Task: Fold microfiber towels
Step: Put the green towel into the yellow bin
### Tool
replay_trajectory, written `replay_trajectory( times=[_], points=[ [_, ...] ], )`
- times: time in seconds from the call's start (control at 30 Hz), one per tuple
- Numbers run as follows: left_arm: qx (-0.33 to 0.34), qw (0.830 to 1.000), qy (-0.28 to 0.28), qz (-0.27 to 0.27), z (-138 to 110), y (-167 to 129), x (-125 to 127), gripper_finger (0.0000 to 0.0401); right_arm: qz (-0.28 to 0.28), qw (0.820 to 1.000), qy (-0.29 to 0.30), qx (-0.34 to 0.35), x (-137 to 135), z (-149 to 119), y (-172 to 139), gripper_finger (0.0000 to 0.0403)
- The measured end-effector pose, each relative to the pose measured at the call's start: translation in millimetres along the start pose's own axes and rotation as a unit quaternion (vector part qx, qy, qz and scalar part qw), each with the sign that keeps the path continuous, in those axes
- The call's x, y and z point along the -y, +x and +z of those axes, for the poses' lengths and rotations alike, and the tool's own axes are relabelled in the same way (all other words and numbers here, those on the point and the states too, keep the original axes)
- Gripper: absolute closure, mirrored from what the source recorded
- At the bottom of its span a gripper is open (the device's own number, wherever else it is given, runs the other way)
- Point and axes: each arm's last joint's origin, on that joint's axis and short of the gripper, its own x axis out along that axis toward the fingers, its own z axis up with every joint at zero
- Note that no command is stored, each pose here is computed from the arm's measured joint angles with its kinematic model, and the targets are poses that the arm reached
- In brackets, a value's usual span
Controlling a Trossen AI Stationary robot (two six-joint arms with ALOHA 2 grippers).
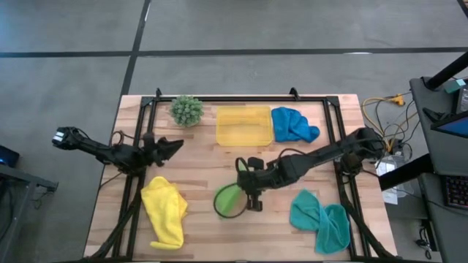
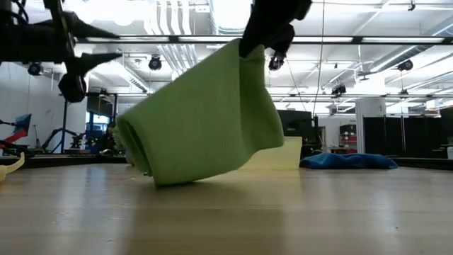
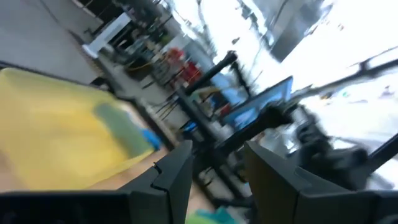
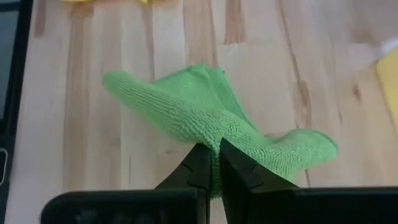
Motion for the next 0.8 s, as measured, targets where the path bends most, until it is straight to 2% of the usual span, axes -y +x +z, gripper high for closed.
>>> replay_trajectory(
  times=[0.17,0.23,0.3,0.43,0.57,0.67,0.8],
  points=[
    [0.025,0.999,-0.022,-0.011,4.8,0.1,3.8,0.0269,-0.005,1.0,0.012,0.005,10.4,8.6,-4.3,0.039],
    [0.019,0.999,-0.021,-0.017,4.2,0.2,4.2,0.0269,-0.008,1.0,0.018,0.01,15.2,12.4,-5.6,0.039],
    [-0.007,0.999,-0.019,-0.047,2.7,0.7,6.4,0.0269,-0.01,0.999,0.026,0.017,20.3,17.6,-8.3,0.039],
    [-0.069,0.99,0.026,-0.118,1.5,4.0,17.8,0.0269,-0.013,0.998,0.052,0.038,31.9,30.2,-16.3,0.039],
    [-0.079,0.983,0.092,-0.135,5.4,14.4,35.3,0.0256,-0.017,0.996,0.068,0.05,44.4,39.5,-21.6,0.039],
    [-0.103,0.978,0.141,-0.118,4.0,30.4,52.1,0.023,-0.009,0.995,0.083,0.047,55.5,44.1,-24.3,0.039],
    [-0.162,0.961,0.209,-0.078,-5.5,58.2,74.8,0.0194,-0.018,0.995,0.095,0.037,68.6,46.3,-27.3,0.039]
  ],
)
